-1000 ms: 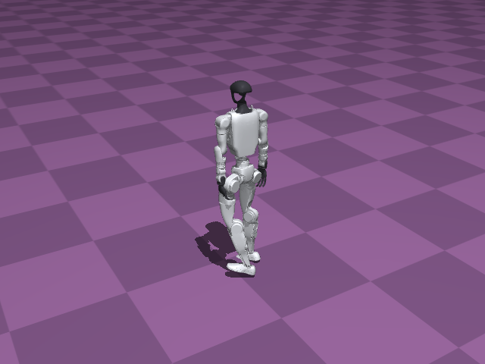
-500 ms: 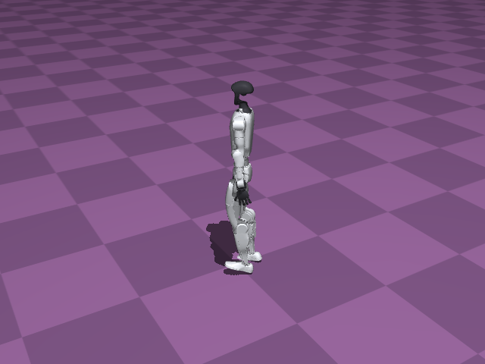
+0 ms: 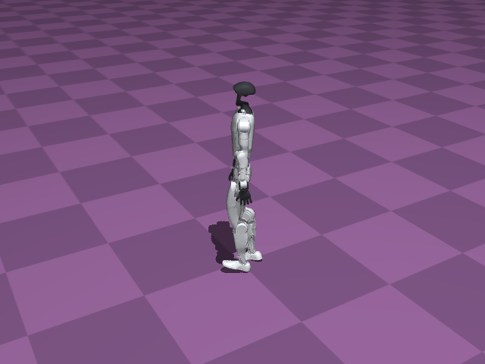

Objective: In place motions

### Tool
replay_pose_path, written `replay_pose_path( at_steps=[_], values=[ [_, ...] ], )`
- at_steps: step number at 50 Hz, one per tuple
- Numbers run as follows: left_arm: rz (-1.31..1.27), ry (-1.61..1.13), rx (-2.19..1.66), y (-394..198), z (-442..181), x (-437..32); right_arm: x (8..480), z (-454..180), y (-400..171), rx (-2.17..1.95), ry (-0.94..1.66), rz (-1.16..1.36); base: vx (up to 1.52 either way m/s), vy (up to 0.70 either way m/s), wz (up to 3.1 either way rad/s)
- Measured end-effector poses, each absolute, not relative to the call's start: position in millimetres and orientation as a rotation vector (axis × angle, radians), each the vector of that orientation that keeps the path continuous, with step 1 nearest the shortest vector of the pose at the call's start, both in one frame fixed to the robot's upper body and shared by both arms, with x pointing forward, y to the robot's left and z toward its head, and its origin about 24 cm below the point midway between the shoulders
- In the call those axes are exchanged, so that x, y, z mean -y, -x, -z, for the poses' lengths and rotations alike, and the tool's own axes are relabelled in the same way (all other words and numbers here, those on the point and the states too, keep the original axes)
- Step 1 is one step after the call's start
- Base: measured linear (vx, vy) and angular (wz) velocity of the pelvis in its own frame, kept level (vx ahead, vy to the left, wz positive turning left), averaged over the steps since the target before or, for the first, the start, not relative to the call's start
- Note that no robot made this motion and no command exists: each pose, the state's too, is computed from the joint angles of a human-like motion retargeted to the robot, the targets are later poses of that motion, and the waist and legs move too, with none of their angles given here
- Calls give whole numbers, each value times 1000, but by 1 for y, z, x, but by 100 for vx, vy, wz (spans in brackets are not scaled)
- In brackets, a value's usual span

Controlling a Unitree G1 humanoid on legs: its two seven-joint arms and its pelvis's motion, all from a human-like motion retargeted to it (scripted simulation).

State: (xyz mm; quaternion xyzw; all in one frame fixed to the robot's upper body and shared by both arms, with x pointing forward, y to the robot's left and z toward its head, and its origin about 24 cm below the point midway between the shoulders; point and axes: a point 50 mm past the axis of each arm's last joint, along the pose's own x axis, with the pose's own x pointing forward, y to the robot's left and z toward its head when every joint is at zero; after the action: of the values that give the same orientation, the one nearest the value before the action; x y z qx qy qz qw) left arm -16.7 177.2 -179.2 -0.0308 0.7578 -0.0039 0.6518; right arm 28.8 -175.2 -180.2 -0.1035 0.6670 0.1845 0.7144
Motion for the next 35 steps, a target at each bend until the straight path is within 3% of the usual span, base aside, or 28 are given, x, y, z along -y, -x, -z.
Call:
replay_pose_path(
  at_steps=[35],
  values=[
    [31,49,-1715,13,179,-181,181,180,-15,-1541,251,-416,-2,1,-12]
  ],
)
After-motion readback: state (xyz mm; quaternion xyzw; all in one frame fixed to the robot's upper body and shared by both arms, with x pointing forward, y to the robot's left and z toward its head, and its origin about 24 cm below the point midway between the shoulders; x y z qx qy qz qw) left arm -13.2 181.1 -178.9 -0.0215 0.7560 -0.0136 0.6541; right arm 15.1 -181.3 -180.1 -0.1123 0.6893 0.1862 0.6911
